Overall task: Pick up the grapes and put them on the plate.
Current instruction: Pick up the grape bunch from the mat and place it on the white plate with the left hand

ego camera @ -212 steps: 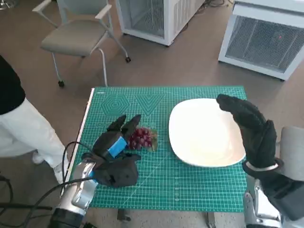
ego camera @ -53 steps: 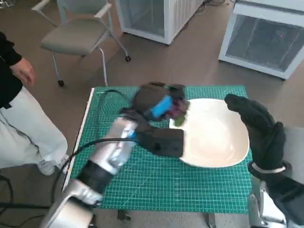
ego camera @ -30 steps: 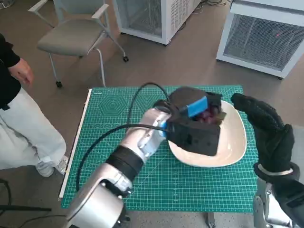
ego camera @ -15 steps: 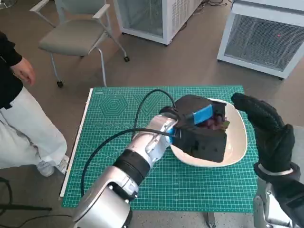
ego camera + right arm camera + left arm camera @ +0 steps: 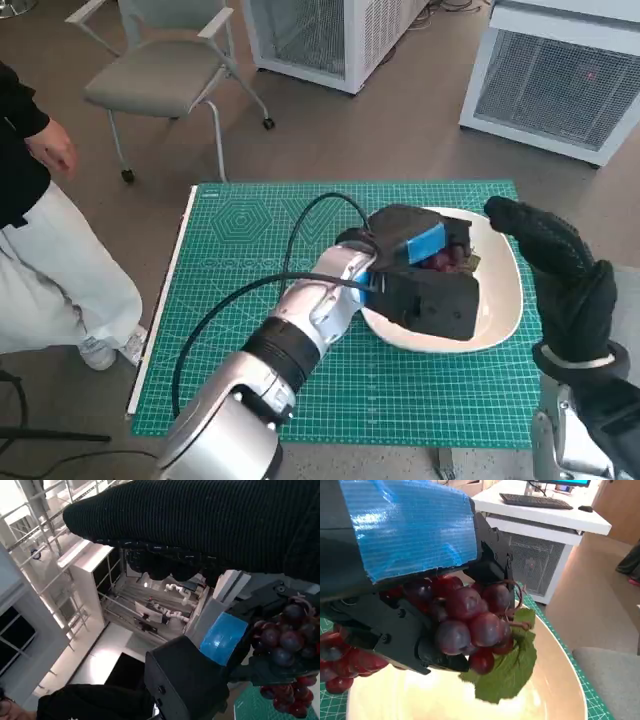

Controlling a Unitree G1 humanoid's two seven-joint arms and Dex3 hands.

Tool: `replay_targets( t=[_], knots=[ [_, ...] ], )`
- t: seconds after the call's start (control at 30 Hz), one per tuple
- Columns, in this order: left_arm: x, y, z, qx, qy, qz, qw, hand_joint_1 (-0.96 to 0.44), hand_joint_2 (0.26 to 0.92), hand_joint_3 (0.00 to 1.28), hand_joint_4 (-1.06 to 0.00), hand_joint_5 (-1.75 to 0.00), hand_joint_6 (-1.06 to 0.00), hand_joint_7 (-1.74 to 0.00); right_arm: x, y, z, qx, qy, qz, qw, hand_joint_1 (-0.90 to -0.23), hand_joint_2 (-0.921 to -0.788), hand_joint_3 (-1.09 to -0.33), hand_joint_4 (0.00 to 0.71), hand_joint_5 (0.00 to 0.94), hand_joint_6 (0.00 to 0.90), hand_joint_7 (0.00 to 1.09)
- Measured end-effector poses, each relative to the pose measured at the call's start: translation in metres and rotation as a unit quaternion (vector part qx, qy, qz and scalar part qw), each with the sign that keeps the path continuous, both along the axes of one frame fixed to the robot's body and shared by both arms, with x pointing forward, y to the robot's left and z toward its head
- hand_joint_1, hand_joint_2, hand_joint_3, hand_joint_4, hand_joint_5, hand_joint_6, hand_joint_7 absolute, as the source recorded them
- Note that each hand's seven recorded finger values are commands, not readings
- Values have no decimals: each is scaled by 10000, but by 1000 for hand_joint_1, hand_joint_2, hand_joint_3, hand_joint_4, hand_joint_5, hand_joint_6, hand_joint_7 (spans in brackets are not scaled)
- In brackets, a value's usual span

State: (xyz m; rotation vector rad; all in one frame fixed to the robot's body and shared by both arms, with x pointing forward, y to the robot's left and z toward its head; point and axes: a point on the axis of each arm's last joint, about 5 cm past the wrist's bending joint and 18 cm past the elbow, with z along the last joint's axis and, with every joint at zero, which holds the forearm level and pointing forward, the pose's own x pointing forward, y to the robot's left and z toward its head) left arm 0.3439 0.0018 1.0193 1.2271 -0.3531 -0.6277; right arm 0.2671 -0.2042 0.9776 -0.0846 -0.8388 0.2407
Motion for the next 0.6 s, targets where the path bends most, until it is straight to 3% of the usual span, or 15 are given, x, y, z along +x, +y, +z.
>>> replay_targets(
  t=[0.1,0.2,0.6],
  knots=[
    [-14,-21,-24,344,-174,-84,9992,-225,861,60,-139,-176,-231,-143,2,1,-6,-2,19,2,10000,-600,-921,-725,337,3,3,688],
    [-25,-34,-48,628,-316,-153,9974,-346,845,34,-88,-61,-206,-90,3,3,-10,-5,29,6,10000,-595,-921,-726,336,3,3,685],
    [-36,-46,-64,657,-570,-223,9960,-422,829,7,-88,-10,-248,-80,6,14,-15,-18,46,31,10000,-595,-921,-727,335,2,4,678]
  ],
)
